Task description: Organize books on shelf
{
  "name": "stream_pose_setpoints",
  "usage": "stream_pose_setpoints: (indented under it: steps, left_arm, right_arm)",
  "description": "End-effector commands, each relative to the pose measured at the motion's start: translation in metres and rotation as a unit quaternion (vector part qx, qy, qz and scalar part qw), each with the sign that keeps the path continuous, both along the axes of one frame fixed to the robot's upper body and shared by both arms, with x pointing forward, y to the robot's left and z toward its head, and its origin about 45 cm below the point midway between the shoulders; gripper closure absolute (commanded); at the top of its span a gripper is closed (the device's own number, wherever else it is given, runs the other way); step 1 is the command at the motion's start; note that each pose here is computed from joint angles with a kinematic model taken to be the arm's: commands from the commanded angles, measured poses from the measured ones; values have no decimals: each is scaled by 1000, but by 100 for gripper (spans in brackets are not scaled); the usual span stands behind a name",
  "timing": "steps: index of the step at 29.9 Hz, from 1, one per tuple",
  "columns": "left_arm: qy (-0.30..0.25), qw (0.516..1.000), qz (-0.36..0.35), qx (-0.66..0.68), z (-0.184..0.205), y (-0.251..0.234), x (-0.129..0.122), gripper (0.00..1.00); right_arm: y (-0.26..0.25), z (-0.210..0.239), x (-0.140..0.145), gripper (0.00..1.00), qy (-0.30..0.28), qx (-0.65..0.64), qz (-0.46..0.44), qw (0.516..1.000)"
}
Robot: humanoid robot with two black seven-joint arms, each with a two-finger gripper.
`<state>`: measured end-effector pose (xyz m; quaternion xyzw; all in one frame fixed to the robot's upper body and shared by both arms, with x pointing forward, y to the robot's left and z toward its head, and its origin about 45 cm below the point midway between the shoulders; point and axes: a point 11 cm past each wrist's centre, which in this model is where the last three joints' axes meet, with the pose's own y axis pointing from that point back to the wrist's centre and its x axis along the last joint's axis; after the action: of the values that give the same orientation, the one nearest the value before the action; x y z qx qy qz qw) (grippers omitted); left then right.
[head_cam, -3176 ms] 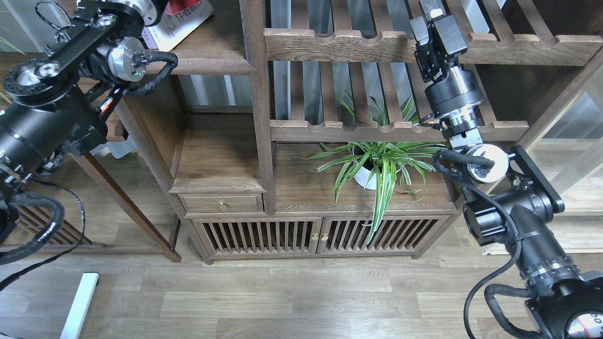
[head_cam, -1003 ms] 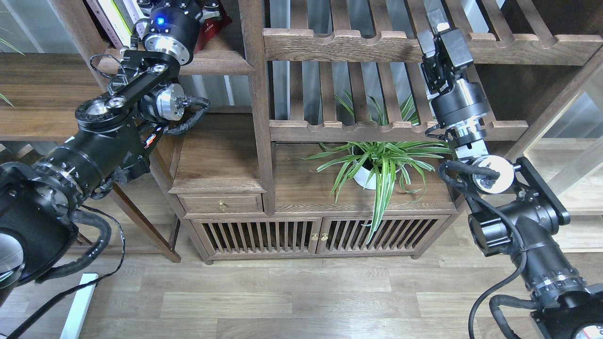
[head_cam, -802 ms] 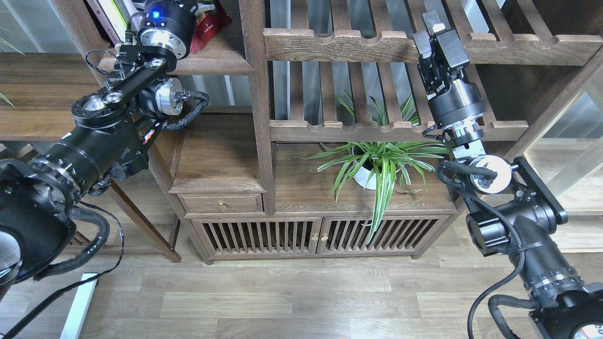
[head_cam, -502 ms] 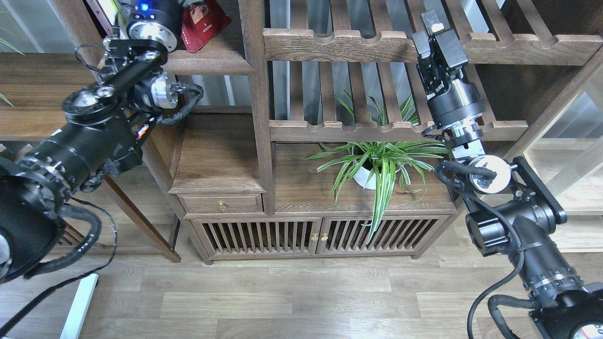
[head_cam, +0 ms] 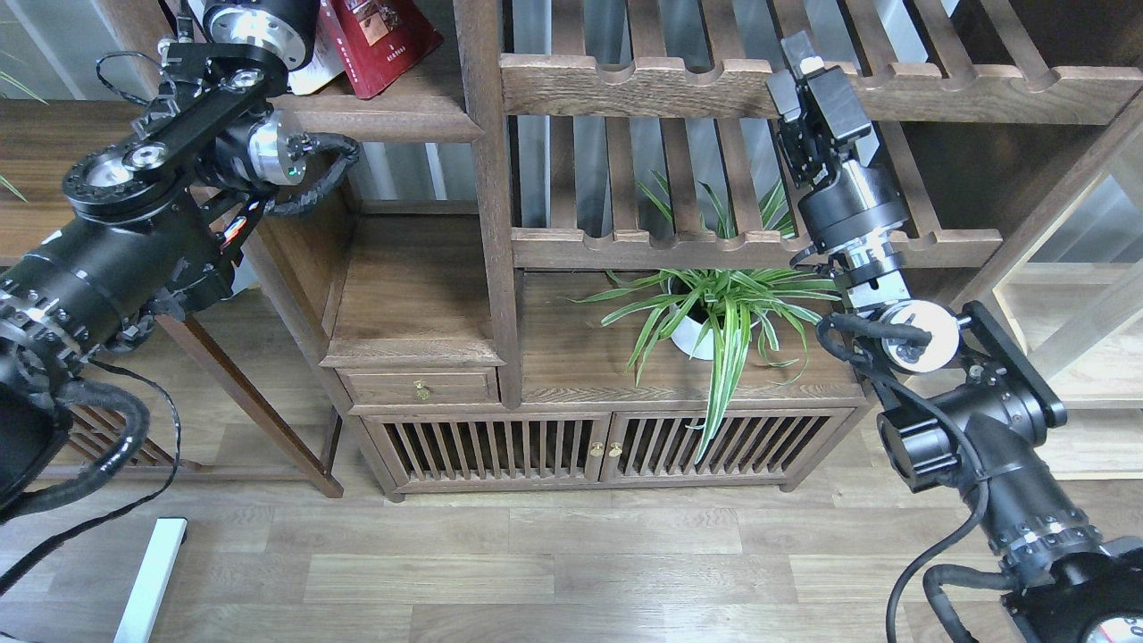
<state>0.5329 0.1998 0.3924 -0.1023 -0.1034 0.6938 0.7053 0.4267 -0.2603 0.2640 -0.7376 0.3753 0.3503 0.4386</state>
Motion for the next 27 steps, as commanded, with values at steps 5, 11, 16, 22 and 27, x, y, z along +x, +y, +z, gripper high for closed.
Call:
stream_pose_setpoints:
  steps: [5,11,16,22,27]
  left_arm:
    - [-27,1000,-13,-5,36,-7,-1,42]
    - [-44,999,-18,-2,51,-1,-5,42]
    - [-37,999,-32,-4,53,-8,-6,38]
    - [-24,994,-106,-25,58,-23,-12,15]
    - [0,986,-164,-36,63,-22,-12,10]
  right_arm:
    - [0,0,0,27,0,-1,0,1000]
    - [3,-2,-1,27,2,-5,5,1000]
    - [2,-3,-1,27,3,-7,4,1000]
    - [-5,-6,-3,26,7,-11,-2,1000]
    - [-7,-10,-3,26,11,-16,-5,1000]
